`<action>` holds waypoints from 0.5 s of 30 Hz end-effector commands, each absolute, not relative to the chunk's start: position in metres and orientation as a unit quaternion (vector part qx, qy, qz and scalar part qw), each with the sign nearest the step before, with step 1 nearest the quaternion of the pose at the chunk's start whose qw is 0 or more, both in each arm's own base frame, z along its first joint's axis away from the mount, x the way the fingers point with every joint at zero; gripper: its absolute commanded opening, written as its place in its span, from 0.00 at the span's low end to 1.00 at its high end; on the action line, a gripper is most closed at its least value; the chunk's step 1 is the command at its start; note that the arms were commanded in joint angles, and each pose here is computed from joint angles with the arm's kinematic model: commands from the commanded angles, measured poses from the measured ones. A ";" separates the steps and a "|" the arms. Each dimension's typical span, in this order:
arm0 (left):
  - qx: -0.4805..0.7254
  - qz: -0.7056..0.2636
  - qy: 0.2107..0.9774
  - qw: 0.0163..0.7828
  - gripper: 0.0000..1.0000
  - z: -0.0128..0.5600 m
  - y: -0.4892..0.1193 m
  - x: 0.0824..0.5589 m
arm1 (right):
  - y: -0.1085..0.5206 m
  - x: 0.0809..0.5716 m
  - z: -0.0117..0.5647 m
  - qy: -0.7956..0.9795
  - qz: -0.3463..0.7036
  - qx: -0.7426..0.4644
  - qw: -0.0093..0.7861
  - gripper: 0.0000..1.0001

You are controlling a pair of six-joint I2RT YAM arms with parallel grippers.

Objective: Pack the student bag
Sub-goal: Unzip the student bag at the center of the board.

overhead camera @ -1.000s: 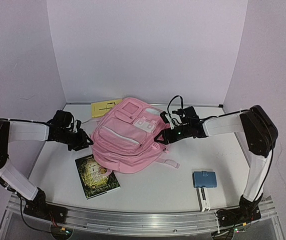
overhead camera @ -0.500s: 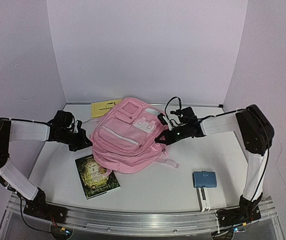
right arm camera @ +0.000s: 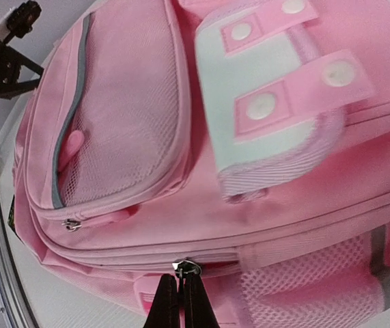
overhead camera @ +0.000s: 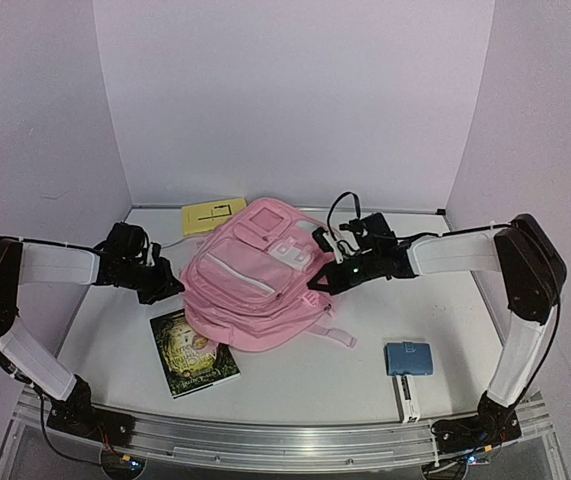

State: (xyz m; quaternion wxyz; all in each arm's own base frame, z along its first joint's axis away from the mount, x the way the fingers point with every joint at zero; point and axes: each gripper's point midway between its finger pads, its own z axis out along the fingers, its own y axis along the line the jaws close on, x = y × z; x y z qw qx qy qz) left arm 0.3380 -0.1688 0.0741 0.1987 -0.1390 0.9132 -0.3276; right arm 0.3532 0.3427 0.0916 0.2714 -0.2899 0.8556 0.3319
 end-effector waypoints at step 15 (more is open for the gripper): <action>-0.156 -0.330 0.894 0.261 0.00 0.111 -0.191 0.337 | 0.463 0.247 0.149 0.849 0.377 -0.283 0.240 0.00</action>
